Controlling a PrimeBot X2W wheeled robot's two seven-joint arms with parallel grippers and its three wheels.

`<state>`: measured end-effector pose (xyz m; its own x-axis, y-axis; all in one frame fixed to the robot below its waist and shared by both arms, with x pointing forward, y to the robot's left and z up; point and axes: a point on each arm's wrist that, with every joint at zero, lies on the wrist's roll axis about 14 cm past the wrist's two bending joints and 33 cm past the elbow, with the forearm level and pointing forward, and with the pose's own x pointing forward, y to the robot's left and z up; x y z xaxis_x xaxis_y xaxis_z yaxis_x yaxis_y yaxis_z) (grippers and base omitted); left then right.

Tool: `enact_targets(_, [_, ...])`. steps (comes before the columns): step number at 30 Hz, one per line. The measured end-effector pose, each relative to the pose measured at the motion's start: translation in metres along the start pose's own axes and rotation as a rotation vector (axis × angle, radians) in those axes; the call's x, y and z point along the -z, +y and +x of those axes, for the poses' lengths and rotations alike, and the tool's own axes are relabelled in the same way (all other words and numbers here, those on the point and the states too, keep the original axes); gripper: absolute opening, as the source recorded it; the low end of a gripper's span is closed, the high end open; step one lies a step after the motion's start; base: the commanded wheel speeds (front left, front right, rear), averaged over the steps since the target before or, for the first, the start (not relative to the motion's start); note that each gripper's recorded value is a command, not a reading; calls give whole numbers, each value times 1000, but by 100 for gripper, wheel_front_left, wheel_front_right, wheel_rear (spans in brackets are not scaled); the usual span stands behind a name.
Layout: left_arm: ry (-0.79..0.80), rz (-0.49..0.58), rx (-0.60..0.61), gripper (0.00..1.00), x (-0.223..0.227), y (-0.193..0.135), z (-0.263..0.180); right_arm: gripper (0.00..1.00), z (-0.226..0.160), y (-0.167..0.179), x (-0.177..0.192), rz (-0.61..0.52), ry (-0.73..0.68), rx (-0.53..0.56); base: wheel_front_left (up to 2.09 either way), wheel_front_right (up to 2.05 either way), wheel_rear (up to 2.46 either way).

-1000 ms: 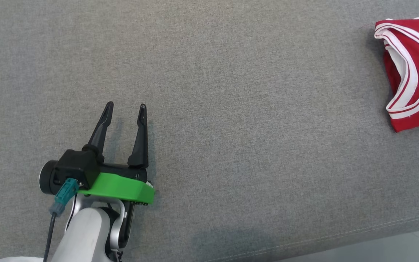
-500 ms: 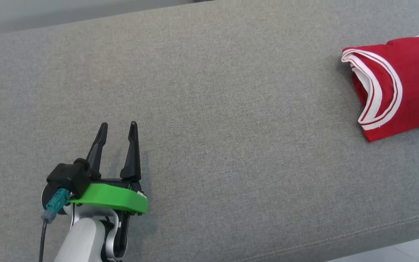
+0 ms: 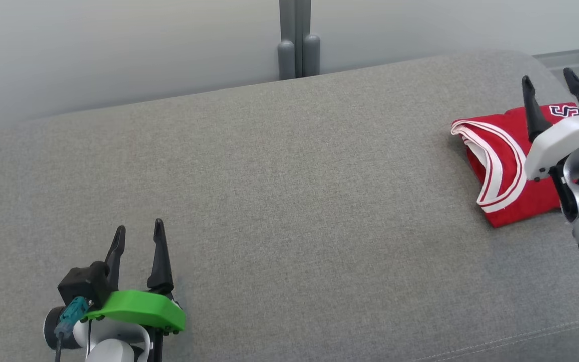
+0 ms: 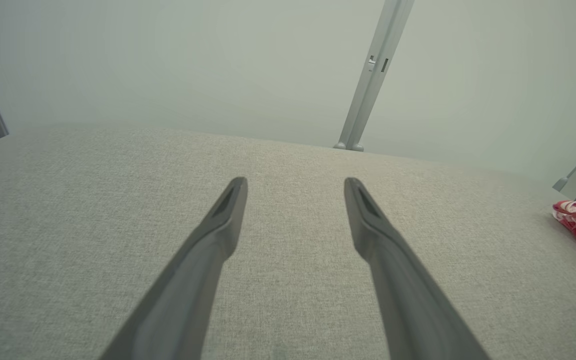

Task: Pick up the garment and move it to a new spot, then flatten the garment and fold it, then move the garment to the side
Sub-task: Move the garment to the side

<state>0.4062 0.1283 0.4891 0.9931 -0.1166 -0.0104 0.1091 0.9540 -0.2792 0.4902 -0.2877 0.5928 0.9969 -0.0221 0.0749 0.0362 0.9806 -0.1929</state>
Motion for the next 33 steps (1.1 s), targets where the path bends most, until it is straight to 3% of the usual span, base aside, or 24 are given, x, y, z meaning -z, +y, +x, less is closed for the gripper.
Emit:
enact_targets(9, [-18,27,-91,100,-7,32,-26,100,-28,52,6,117,-59,-70,0,0,0])
enact_targets(17, [-10,4,-124,100,-1,37,-43,100,-62,109,13,213,-88,-125,0,0,0])
enact_targets(33, [-25,9,-136,100,-2,35,-54,100,-109,132,19,284,-76,-138,0,0,0])
